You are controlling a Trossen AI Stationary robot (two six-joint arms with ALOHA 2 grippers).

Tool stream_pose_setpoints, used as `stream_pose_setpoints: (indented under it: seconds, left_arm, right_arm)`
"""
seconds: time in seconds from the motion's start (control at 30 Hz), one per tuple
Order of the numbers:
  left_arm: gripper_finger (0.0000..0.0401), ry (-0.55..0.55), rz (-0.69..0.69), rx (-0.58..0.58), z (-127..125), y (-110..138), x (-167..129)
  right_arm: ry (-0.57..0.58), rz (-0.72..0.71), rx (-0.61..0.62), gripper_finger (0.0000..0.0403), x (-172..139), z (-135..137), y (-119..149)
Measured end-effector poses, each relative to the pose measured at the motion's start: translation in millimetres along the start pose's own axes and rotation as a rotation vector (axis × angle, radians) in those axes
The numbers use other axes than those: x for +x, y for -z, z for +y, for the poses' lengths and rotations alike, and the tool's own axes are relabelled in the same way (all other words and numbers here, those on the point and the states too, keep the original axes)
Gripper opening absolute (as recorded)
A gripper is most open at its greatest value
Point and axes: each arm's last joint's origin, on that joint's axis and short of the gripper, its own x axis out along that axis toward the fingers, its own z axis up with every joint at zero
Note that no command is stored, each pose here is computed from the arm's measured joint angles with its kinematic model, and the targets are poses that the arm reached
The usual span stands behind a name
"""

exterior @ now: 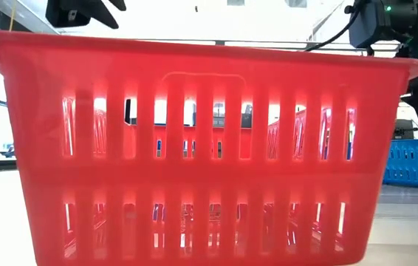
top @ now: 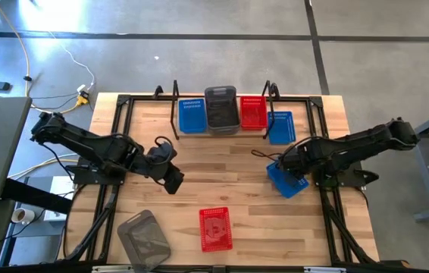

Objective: Stack baskets on shelf by color
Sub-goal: Stack the bottom blue bin on the blue bin on the shelf

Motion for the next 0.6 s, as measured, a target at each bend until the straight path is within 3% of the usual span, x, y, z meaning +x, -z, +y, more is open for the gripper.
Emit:
stream_pose_setpoints:
  seconds: [0.47,0.6]
  left_arm:
    - [0.0129,0.005,-0.002,0.053,-1,0,1]
    - [0.0129,0.007,-0.004,0.067,-1,0,1]
  right_arm:
    - [0.041,0.056,0.009,0.0097,13,0,-16]
    - [0.035,0.101,-0.01,0.0066,18,1,-21]
